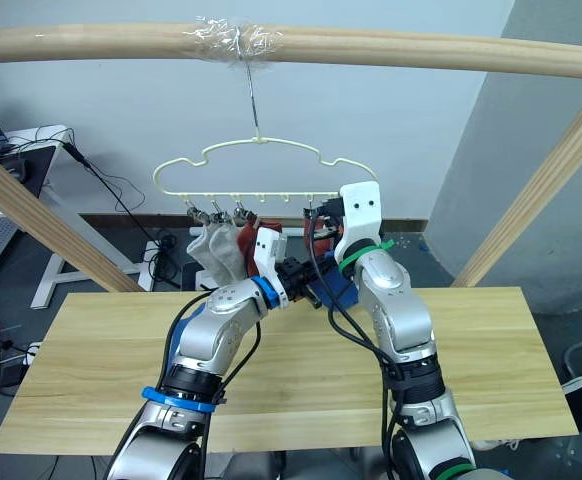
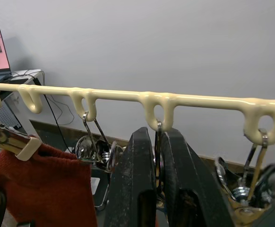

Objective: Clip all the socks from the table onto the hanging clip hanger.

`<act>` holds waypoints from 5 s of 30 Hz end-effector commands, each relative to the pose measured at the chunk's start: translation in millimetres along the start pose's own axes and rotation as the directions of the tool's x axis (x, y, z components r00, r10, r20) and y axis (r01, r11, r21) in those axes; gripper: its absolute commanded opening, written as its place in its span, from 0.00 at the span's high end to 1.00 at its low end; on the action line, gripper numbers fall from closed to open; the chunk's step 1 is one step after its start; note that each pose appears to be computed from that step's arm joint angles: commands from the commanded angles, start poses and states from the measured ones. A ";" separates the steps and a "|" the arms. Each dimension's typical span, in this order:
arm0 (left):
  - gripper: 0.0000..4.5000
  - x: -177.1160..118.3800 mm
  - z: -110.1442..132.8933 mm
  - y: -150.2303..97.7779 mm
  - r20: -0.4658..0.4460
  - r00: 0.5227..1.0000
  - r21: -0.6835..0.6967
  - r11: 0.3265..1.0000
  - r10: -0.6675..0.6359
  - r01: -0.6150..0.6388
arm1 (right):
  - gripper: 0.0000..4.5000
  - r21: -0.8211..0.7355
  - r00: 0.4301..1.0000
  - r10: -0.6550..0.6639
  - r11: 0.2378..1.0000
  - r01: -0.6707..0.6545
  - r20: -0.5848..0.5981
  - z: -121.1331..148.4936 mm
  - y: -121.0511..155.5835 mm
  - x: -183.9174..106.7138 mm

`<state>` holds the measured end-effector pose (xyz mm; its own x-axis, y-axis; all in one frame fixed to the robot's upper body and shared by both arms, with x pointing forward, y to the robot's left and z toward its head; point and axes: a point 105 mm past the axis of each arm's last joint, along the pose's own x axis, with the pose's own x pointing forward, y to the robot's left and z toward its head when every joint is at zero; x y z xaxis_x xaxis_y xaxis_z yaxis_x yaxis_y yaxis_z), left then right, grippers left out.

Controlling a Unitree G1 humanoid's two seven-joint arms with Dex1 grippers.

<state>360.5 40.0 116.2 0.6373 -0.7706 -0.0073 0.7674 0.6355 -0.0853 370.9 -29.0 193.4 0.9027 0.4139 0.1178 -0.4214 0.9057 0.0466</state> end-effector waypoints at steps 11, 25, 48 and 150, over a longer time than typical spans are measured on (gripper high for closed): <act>0.99 11.0 29.9 9.9 0.109 0.993 0.056 0.997 0.038 -0.045 | 1.00 0.037 0.999 -0.003 0.999 0.001 0.034 13.1 -1.0 -5.5; 0.99 10.8 42.5 3.8 0.156 0.988 0.048 0.999 0.001 -0.009 | 1.00 0.023 1.000 0.016 1.000 -0.016 0.016 8.3 1.6 -6.3; 0.99 19.4 43.6 4.7 0.114 0.994 0.181 0.983 0.005 -0.026 | 1.00 0.025 0.999 0.048 0.999 -0.048 -0.003 4.8 7.0 -7.1; 0.40 -67.9 66.2 -14.5 -0.045 0.933 0.387 0.855 -0.358 0.346 | 0.58 -0.018 0.978 -0.208 0.978 0.209 0.031 20.0 -31.1 -29.8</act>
<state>314.1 85.4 174.9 0.3258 -0.9443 -0.0473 0.9105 0.2999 0.2847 362.0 -74.2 190.8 0.9757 0.2077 0.0703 -0.2113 0.9762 0.0492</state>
